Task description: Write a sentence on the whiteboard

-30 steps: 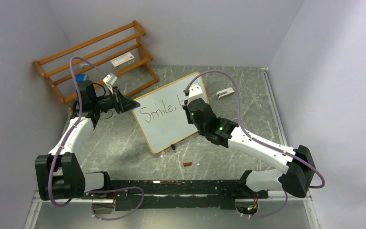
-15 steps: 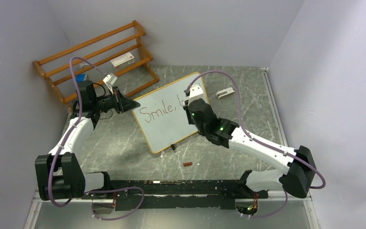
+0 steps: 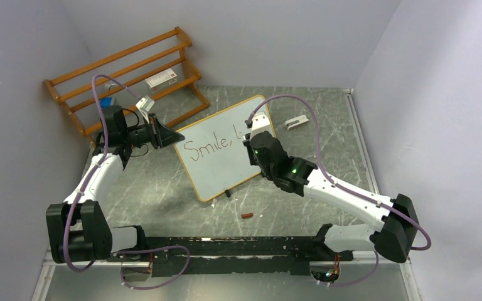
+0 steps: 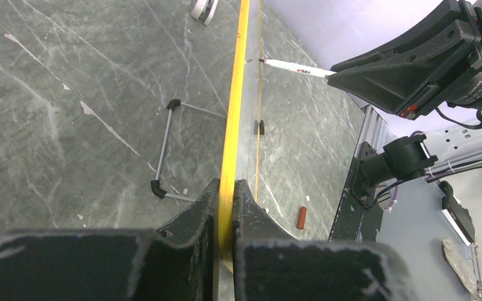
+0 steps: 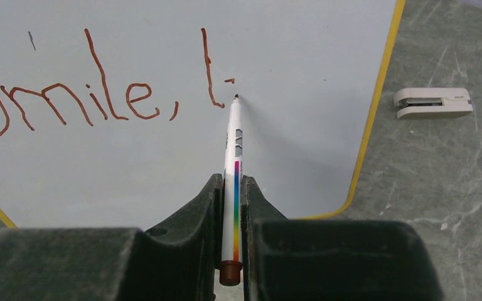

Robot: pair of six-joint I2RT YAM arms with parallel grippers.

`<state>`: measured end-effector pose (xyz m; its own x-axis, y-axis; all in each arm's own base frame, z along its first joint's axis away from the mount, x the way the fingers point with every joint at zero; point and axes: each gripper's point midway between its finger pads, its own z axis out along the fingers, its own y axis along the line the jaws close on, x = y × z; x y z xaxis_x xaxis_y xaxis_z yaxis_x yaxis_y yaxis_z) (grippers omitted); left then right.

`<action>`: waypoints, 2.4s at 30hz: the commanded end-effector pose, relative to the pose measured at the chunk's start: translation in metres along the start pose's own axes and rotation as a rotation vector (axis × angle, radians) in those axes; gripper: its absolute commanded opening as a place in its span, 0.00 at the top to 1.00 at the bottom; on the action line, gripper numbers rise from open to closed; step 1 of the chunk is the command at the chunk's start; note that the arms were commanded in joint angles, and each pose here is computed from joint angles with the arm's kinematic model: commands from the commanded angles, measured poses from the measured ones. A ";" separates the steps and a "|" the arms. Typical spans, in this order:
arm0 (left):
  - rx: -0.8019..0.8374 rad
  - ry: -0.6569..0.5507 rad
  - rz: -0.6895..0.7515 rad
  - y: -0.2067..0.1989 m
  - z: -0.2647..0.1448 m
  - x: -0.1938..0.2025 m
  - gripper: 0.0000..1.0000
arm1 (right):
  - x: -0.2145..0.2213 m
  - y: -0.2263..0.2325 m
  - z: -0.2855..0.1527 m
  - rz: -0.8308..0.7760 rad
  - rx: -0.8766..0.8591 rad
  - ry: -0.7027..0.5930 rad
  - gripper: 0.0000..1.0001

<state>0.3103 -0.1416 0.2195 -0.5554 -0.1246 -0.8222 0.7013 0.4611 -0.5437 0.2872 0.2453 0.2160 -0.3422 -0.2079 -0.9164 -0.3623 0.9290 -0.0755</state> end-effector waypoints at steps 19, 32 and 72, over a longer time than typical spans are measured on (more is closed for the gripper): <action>-0.119 0.009 0.032 0.032 -0.001 0.007 0.95 | -0.004 0.002 0.009 0.011 0.007 -0.015 1.00; -0.119 0.009 0.032 0.032 -0.001 0.007 0.95 | 0.009 -0.001 0.002 0.004 0.002 0.036 1.00; -0.118 0.023 0.013 0.032 -0.001 0.011 0.95 | -0.046 -0.017 0.011 0.068 0.040 -0.114 1.00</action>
<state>0.3110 -0.1416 0.2189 -0.5591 -0.1241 -0.8197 0.6997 0.4597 -0.5469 0.3081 0.2358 0.2371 -0.3019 -0.1499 -0.9415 -0.3110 0.9490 -0.0514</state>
